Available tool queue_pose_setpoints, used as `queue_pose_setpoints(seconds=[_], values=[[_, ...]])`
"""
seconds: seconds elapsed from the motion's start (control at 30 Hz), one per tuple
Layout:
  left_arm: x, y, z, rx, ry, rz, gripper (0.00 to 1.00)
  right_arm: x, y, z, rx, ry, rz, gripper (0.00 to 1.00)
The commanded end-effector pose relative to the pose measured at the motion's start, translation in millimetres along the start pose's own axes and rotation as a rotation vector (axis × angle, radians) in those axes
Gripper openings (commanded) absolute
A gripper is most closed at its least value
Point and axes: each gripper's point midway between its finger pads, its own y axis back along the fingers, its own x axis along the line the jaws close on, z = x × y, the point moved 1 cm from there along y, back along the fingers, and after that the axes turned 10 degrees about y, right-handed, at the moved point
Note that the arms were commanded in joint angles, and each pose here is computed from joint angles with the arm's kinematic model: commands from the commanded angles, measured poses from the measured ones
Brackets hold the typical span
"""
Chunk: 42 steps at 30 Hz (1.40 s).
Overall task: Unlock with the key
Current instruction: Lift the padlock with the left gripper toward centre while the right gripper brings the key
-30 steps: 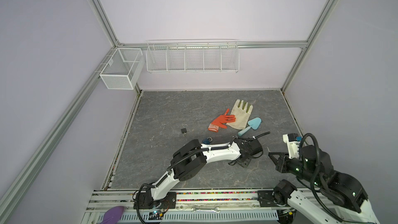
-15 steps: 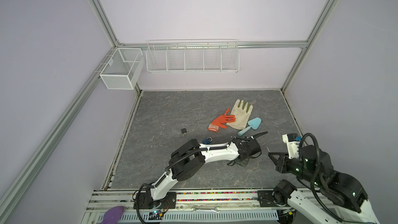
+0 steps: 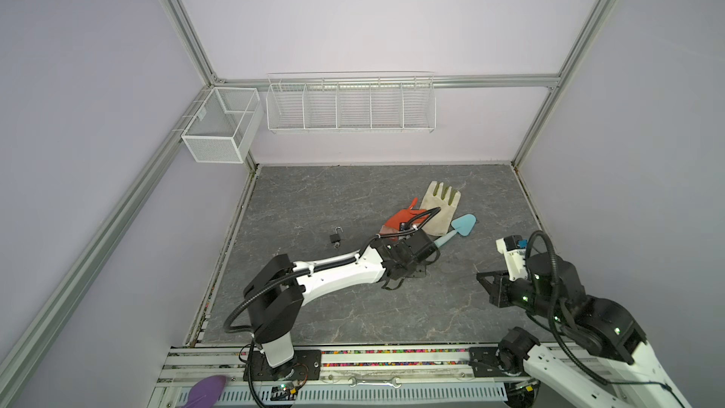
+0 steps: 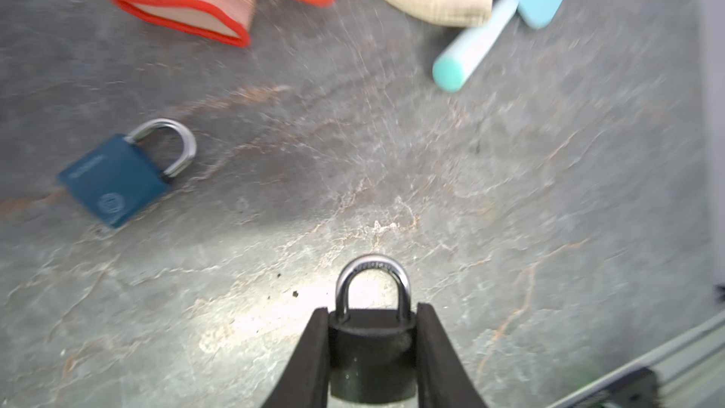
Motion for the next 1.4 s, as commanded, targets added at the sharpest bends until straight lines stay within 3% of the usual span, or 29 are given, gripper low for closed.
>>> queue_pose_setpoints(seconds=[0.0, 0.33, 0.63, 1.37], values=[[-6.3, 19.8, 21.7, -0.090, 0.212, -0.117, 0.00, 11.7, -15.2, 11.0, -0.033, 0.028, 0.056, 0.07], [16.6, 70.2, 53.3, -0.271, 0.509, -0.351, 0.00, 26.9, -62.1, 3.1, 0.007, 0.031, 0.064, 0.07], [40.1, 80.7, 58.1, -0.319, 0.653, -0.363, 0.00, 59.0, -95.3, 3.7, 0.005, 0.101, 0.047, 0.07], [64.9, 89.7, 57.8, -0.336, 0.767, -0.348, 0.00, 140.7, -155.3, 19.4, 0.027, 0.133, 0.184, 0.07]])
